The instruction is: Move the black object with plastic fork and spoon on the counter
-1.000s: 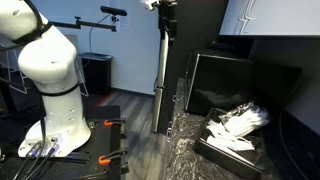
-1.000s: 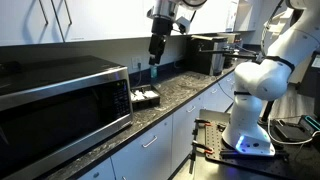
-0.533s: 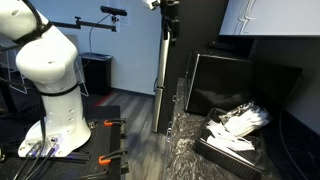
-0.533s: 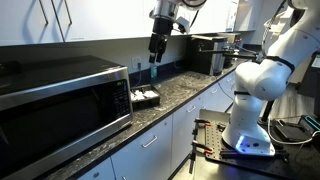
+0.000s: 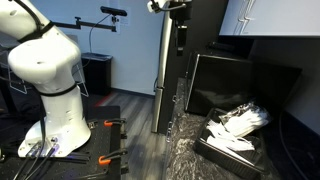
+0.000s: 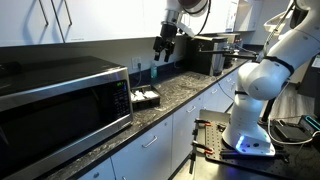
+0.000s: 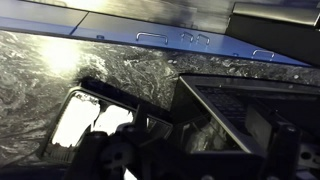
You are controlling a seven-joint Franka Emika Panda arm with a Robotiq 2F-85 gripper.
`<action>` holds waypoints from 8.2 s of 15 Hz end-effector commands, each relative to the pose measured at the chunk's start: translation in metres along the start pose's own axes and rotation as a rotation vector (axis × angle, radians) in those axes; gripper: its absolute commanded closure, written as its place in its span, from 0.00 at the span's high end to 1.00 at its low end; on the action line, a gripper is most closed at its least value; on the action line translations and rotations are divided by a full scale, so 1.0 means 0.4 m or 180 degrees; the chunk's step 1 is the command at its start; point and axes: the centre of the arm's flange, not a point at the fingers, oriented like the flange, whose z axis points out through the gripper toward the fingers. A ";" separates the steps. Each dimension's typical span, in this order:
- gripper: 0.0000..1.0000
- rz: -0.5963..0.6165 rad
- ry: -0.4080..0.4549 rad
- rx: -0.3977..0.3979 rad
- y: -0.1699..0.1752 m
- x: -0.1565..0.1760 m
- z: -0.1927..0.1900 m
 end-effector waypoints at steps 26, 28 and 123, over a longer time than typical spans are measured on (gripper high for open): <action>1.00 0.1985 -0.0199 -0.0289 0.413 0.091 0.378; 1.00 0.1942 -0.0222 -0.0274 0.409 0.084 0.380; 0.04 0.1006 0.0047 -0.1432 1.174 0.246 0.404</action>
